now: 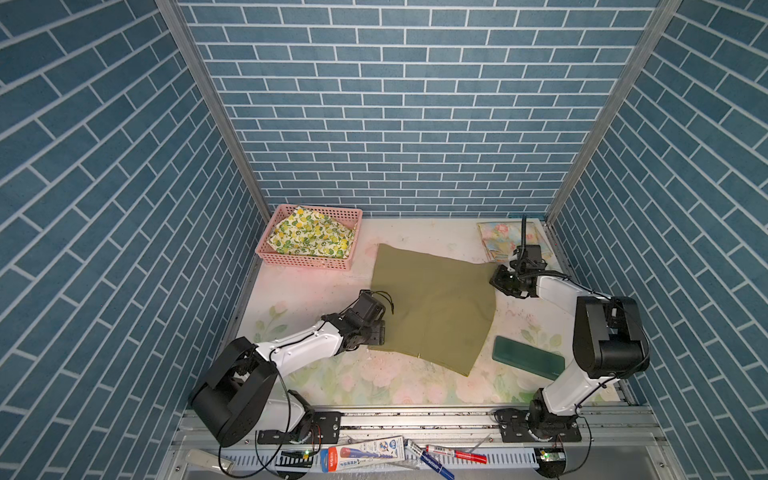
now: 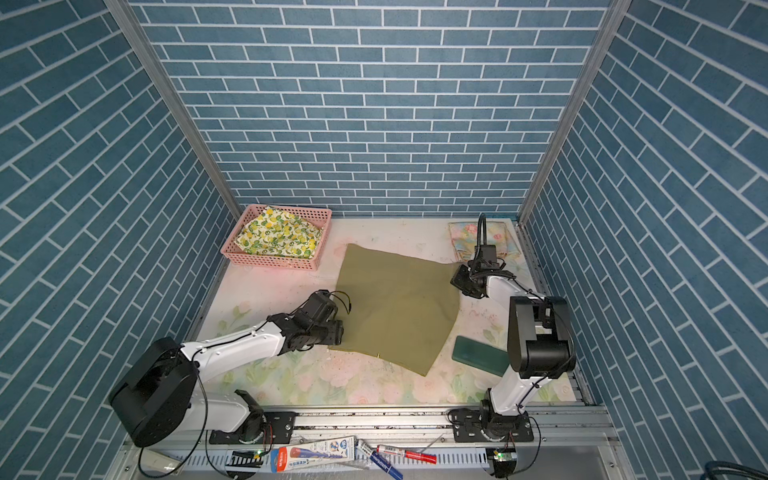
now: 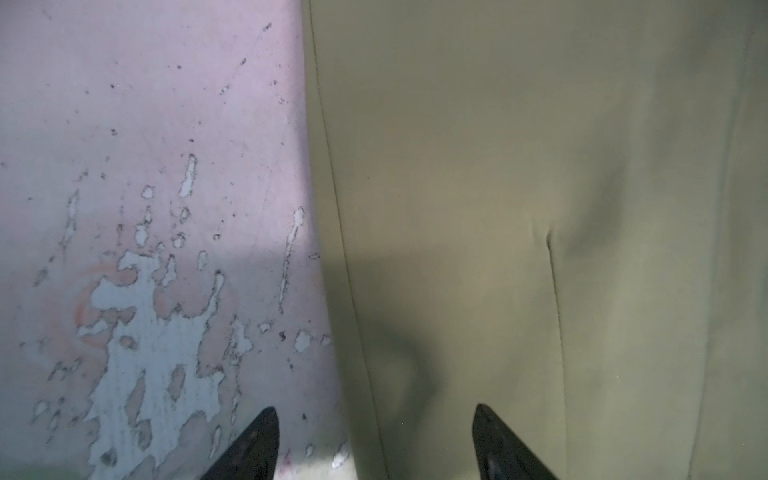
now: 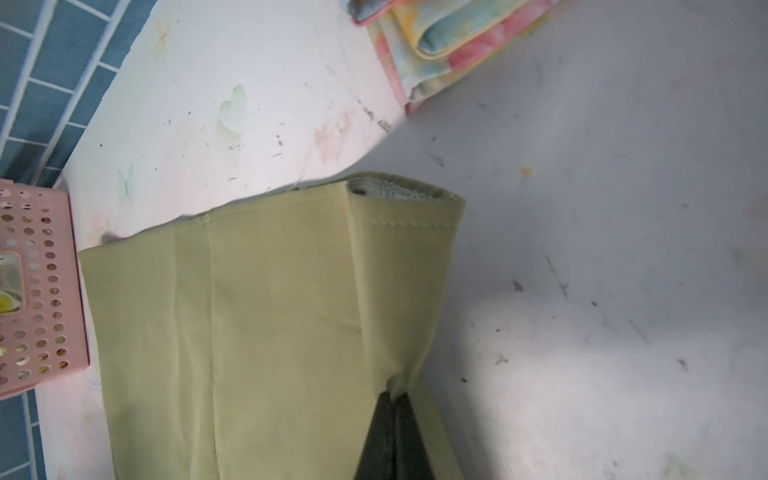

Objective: Fold and stack the skirts

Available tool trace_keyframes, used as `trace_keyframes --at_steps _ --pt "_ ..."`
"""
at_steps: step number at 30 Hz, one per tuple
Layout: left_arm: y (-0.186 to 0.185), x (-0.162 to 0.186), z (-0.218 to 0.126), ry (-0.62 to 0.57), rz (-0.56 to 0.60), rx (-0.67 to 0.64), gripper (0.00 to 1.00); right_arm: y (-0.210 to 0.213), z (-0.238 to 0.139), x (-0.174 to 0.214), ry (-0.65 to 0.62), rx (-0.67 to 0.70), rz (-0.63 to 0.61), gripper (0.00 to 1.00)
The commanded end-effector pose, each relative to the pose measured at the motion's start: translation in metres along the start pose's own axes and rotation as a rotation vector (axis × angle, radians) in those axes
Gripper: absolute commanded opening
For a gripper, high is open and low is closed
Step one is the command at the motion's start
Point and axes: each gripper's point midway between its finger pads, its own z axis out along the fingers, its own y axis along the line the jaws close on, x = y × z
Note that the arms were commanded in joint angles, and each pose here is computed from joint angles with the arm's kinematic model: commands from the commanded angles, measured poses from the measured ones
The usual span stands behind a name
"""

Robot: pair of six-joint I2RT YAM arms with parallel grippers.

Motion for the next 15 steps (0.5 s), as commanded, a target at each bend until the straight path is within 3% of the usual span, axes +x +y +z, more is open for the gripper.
trace_keyframes --at_steps 1,8,15 --pt "0.005 -0.004 0.009 -0.004 0.001 -0.02 0.73 0.024 -0.02 -0.015 -0.047 0.029 -0.047 0.0" --pt "0.006 0.007 0.024 0.022 -0.019 0.008 0.68 0.091 -0.031 -0.009 -0.06 -0.023 -0.092 0.0" --pt "0.008 0.017 0.024 0.019 -0.048 0.035 0.67 0.203 -0.018 0.006 -0.066 -0.176 -0.12 0.0"
